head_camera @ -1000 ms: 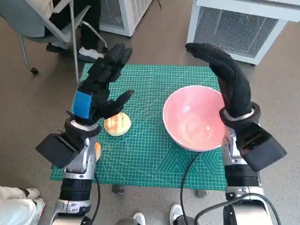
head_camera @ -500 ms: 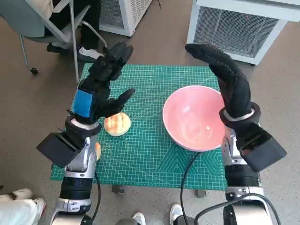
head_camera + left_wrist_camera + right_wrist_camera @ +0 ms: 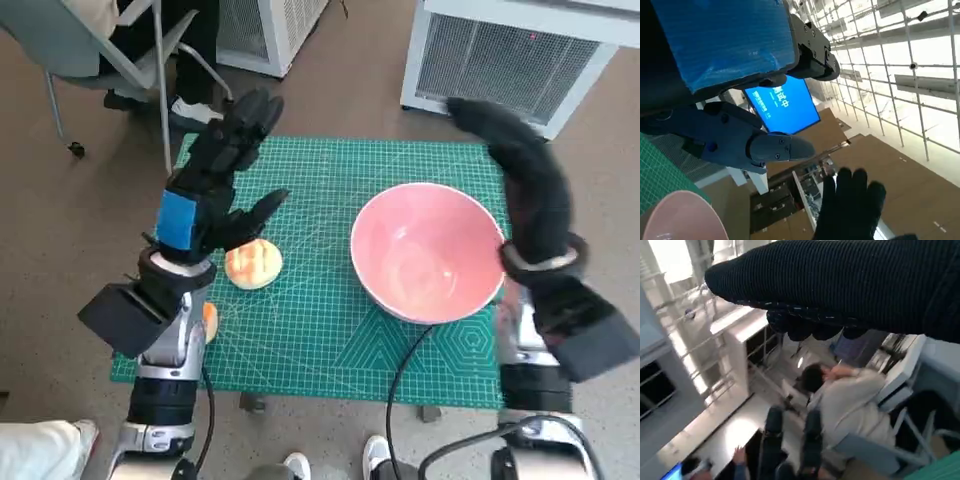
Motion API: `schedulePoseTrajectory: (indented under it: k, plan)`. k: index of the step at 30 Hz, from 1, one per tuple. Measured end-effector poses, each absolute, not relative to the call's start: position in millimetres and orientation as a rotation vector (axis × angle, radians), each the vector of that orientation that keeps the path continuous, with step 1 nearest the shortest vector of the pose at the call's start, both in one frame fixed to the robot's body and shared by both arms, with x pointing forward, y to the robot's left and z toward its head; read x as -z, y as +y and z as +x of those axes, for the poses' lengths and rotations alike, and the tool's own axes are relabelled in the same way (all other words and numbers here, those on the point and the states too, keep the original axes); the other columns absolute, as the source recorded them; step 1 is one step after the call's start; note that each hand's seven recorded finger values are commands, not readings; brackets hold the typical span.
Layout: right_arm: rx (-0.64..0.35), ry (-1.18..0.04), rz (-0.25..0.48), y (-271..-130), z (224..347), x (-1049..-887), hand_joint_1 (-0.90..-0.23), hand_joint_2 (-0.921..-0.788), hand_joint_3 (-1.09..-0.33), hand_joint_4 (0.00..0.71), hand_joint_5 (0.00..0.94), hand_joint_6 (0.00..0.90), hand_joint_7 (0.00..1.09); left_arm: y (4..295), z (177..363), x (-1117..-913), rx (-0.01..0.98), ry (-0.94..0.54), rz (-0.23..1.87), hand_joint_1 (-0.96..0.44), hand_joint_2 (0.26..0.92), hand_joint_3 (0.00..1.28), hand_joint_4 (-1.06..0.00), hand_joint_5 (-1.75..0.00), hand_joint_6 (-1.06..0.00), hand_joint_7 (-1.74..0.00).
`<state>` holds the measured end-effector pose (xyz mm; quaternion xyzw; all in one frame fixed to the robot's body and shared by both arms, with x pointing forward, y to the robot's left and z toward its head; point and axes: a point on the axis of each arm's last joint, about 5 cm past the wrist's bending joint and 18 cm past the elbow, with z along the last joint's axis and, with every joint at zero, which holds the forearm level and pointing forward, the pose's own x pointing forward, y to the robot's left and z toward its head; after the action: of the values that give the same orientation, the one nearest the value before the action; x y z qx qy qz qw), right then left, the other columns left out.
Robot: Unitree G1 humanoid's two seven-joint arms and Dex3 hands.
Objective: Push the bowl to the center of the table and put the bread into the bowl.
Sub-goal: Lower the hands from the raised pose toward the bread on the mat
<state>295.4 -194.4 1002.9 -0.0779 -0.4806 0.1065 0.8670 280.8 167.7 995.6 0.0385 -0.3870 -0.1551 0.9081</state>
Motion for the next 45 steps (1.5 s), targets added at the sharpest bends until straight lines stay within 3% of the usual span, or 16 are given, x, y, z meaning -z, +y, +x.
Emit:
schedulePoseTrajectory:
  k: [8, 15, 26, 31, 39, 45]
  plan:
    - [-0.008, -0.887, -0.174, -222.7, 288.9, -978.3, -0.507, -0.921, -0.916, 0.210, 0.010, -0.001, 0.54, 168.0, 281.1, -994.5, 0.327, -0.796, 0.080, -0.40, 0.921, 0.27, -0.39, 0.00, -0.42, -0.13]
    - [0.111, -0.784, -0.182, -232.1, 282.9, -957.2, -0.482, -0.921, -0.940, 0.213, 0.013, -0.001, 0.55, 168.0, 281.1, -994.5, 0.330, -0.796, 0.079, -0.40, 0.921, 0.27, -0.39, 0.00, -0.42, -0.12]
    - [0.210, -0.619, -0.187, -233.3, 275.3, -926.9, -0.415, -0.921, -1.028, 0.199, 0.009, -0.001, 0.49, 169.7, 281.1, -994.6, 0.333, -0.797, 0.068, -0.41, 0.921, 0.27, -0.39, 0.00, -0.43, -0.12]
    - [0.221, -0.530, -0.154, -229.9, 274.3, -911.4, -0.442, -0.921, -0.990, 0.209, 0.015, -0.001, 0.54, 170.3, 281.1, -994.6, 0.333, -0.795, 0.068, -0.41, 0.921, 0.27, -0.39, 0.00, -0.43, -0.12]
    - [0.220, -0.337, -0.053, -223.0, 272.5, -882.5, -0.489, -0.921, -0.918, 0.210, 0.014, 0.003, 0.53, 171.3, 280.8, -995.0, 0.333, -0.791, 0.072, -0.41, 0.921, 0.27, -0.39, 0.00, -0.43, -0.12]
    - [0.202, -0.248, -0.006, -215.4, 279.2, -878.3, -0.525, -0.921, -0.898, 0.218, 0.014, 0.019, 0.53, 173.1, 280.7, -995.8, 0.332, -0.784, 0.079, -0.41, 0.921, 0.27, -0.39, 0.00, -0.43, -0.12]
